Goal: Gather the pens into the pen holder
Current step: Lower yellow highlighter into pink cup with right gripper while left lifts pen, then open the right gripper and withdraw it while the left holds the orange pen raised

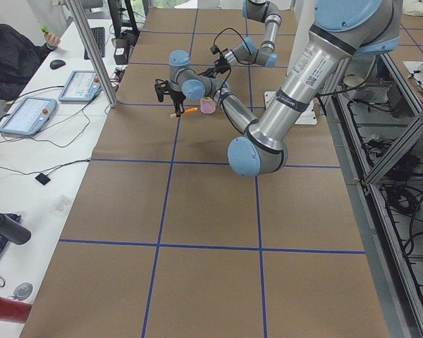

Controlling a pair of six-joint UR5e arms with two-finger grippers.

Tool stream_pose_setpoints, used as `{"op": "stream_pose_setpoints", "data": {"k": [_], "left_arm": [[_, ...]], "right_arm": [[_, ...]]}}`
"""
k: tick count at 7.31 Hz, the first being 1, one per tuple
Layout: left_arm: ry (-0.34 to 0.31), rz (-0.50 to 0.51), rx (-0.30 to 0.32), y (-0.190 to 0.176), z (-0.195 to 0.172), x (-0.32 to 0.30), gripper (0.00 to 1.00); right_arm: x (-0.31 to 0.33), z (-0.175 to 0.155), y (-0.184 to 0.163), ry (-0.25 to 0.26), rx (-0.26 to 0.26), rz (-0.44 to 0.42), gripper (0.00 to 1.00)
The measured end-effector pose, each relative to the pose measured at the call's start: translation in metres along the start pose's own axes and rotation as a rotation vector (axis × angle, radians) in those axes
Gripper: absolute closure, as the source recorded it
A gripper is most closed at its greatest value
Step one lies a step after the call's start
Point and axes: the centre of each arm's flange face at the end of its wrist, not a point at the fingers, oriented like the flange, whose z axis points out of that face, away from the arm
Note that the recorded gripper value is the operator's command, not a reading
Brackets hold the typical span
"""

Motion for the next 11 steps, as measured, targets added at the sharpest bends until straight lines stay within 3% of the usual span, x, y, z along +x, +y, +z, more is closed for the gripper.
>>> {"op": "stream_pose_setpoints", "data": {"k": [3,5,6,8,9,11], "left_arm": [[0.032,0.012,0.022,0.006,-0.016,0.007,1.00],[0.101,0.072,0.106,0.019,-0.054,0.018,1.00],[0.140,0.150,0.157,0.025,-0.067,0.014,1.00],[0.256,0.279,0.279,0.032,-0.079,-0.009,1.00],[0.313,0.306,0.336,0.041,-0.081,-0.013,1.00],[0.413,0.289,0.423,0.094,-0.063,0.004,1.00]], "right_arm": [[-0.009,-0.006,-0.010,0.002,0.010,-0.001,0.01],[-0.016,-0.019,-0.035,-0.019,-0.055,0.005,0.01],[-0.011,-0.020,-0.043,-0.022,-0.096,0.007,0.01],[0.013,-0.011,-0.051,-0.008,-0.204,0.010,0.01],[0.029,-0.007,-0.063,0.019,-0.290,0.011,0.01],[0.060,0.000,-0.097,0.107,-0.498,0.023,0.01]]}}
